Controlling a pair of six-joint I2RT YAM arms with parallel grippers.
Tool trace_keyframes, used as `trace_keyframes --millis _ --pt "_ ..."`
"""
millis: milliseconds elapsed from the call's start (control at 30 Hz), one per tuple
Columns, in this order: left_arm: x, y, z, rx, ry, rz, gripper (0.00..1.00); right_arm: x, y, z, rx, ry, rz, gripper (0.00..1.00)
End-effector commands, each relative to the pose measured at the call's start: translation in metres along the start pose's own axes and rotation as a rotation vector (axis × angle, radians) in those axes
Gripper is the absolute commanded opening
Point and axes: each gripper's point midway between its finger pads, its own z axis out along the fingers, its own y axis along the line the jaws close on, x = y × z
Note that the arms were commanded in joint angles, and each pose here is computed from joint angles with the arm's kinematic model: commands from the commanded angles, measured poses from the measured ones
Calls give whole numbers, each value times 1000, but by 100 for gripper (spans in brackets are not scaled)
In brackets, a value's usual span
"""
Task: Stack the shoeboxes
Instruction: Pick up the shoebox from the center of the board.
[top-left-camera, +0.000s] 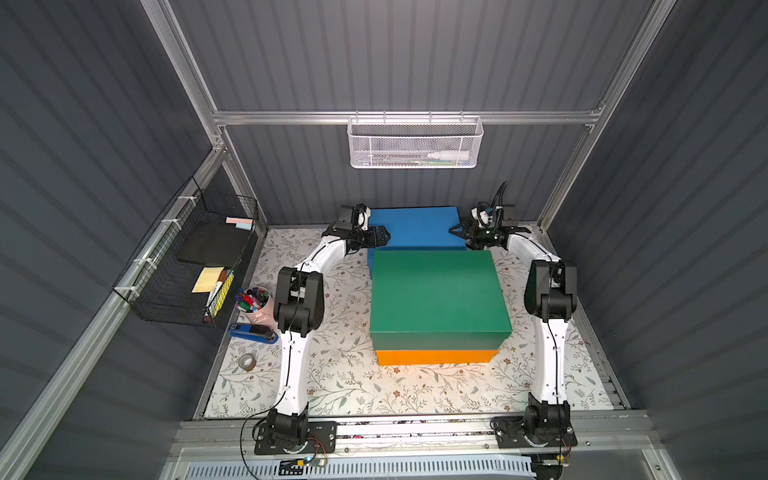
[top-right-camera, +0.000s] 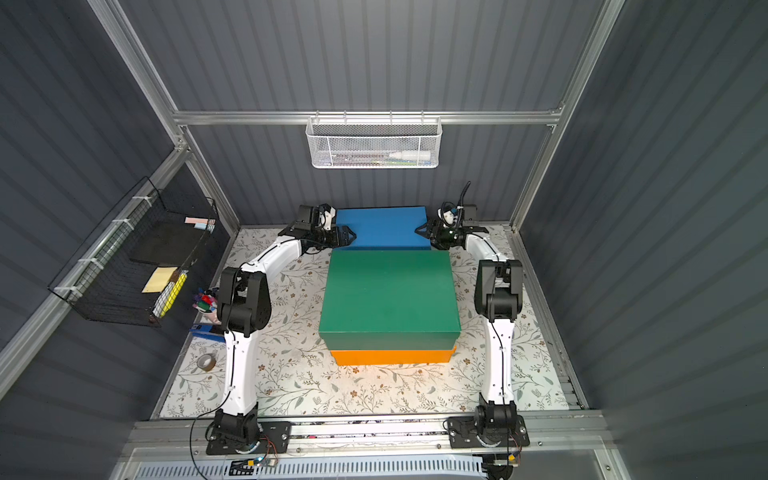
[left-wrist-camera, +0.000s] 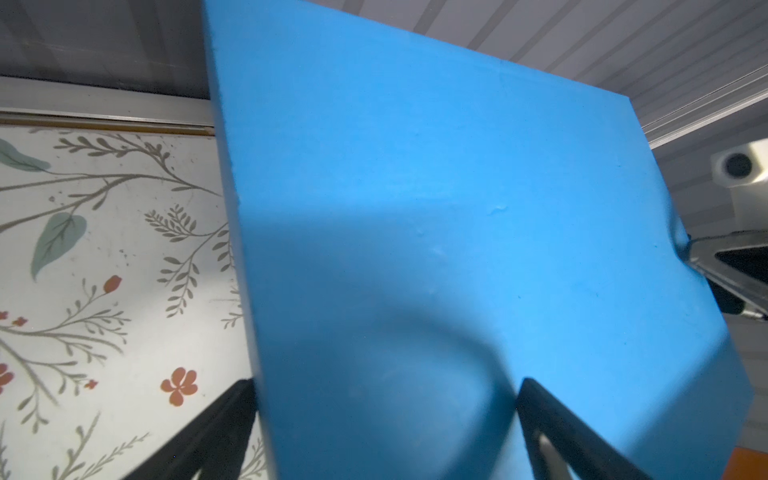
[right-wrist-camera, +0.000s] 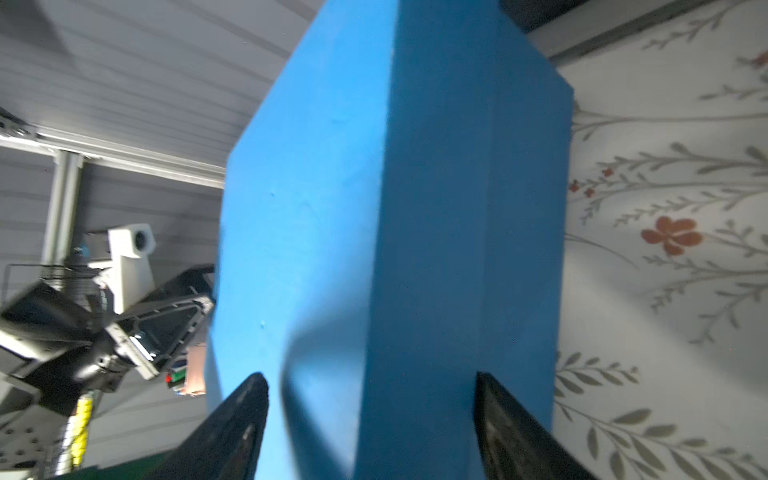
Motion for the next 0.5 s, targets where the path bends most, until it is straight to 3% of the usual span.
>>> trace_keyframes --millis 0,467 --pt "-17 -53 -17 122 -27 44 100 -8 59 -7 -145 8 -59 77" --pt "-73 -102 -84 179 -176 67 100 -30 132 -47 -220 -52 -88 75"
